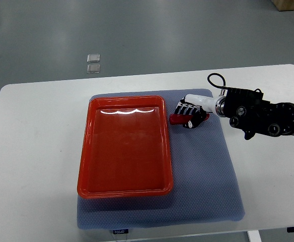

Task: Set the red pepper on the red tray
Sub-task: 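Close the right hand's fingers around the red pepper and lift it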

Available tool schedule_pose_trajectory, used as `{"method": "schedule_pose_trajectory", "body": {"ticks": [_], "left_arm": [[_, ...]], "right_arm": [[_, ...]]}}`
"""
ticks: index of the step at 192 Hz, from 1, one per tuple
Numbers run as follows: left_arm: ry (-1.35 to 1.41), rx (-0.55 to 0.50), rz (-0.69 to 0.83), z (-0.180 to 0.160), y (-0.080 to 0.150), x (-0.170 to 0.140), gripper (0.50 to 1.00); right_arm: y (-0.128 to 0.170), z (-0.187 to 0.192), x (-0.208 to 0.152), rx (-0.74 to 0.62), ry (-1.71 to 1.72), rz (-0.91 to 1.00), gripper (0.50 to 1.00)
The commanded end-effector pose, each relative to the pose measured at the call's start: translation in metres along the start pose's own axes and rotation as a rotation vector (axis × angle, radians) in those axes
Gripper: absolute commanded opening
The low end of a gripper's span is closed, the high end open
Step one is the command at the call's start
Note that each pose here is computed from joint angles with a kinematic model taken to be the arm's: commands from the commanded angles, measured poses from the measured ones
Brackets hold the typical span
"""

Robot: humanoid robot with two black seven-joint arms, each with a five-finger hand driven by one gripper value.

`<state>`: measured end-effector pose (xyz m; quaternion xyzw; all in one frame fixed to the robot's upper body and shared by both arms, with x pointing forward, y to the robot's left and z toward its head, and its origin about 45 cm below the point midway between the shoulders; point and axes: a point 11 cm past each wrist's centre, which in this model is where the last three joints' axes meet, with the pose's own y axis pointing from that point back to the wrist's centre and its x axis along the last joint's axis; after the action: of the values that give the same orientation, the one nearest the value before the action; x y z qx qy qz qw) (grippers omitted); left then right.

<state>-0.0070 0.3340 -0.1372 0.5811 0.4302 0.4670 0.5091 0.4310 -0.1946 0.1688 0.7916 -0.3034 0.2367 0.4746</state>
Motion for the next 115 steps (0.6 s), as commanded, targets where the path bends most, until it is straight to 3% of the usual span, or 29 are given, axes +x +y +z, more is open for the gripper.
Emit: {"method": "schedule_pose_trajectory", "body": {"ticks": [1, 53, 115], "left_arm": [[0.000, -0.001, 0.000, 0.000, 0.000, 0.000, 1.000], [0.000, -0.001, 0.002, 0.000, 0.000, 0.001, 1.000], [0.000, 0.002, 0.003, -0.001, 0.000, 0.001, 1.000]], "right_arm": [[0.000, 0.001, 0.002, -0.003, 0.003, 0.010, 0.500], [0.011, 0.009, 0.028, -0.017, -0.002, 0.056, 0.500], [0.038, -0.046, 0.090, 0.092, 0.051, 0.117, 0.500]]}}
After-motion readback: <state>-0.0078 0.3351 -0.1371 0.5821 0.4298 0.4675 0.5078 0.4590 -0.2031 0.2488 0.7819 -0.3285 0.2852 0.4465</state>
